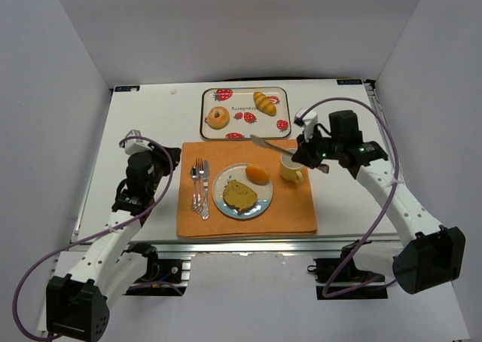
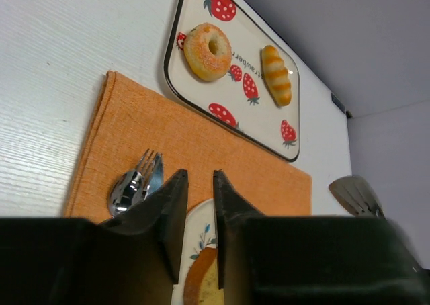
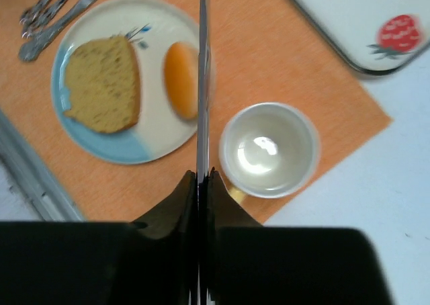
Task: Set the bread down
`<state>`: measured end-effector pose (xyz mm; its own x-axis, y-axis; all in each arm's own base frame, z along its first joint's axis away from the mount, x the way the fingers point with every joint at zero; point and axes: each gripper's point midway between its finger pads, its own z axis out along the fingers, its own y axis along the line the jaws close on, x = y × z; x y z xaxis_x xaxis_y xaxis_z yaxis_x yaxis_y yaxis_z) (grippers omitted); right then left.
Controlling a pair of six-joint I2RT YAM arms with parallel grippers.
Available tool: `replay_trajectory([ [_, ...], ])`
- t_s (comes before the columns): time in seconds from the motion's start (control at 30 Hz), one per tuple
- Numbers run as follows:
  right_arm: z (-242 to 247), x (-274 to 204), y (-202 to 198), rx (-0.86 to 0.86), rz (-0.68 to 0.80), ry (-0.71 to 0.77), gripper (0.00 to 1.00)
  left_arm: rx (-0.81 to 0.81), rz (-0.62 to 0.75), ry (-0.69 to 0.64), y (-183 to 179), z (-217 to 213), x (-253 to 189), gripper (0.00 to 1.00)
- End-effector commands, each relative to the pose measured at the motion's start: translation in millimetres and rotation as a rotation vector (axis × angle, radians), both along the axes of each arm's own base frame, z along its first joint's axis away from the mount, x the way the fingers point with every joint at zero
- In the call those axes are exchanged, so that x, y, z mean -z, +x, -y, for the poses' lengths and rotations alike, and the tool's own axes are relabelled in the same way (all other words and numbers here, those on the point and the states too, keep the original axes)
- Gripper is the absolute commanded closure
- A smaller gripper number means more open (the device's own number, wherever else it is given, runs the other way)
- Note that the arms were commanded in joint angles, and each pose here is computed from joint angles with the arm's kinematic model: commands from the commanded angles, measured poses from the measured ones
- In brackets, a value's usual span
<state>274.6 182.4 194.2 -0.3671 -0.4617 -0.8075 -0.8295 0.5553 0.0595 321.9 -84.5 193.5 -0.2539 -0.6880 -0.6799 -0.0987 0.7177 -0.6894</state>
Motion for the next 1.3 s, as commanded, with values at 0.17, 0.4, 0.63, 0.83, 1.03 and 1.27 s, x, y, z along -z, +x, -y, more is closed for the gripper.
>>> replay_trajectory([
  [0.17, 115.8, -34.9, 100.0, 0.549, 0.092, 0.166, 1.0, 0.003, 0.042, -0.01, -4.1, -0.8, -13.2, 0.85],
  [0.4, 182.2, 90.3, 113.4, 0.774, 0.047, -0.037, 1.0, 0.026, 0.036, -0.017, -2.9, 4.0, -9.0, 0.68],
  [0.63, 193.8, 149.4, 98.4, 0.81, -0.08, -0.098, 0.91, 0.028, 0.03, -0.013, -2.8, 4.5, -9.6, 0.39],
  [0.83, 194.4, 169.0, 88.4, 0.746, -0.155, -0.153, 0.49, 0.022, 0.029, -0.013, -2.7, 3.4, -7.3, 0.28],
  [1.03, 204.9, 132.9, 97.6, 0.736, -0.096, -0.185, 0.11, 0.025, 0.022, -0.001, -1.6, 3.1, -6.8, 0.26],
  [1.27, 209.1, 34.3, 130.6, 0.732, 0.165, -0.15, 0.11, 0.063, 0.037, -0.022, 2.5, 11.7, -7.7, 0.36],
])
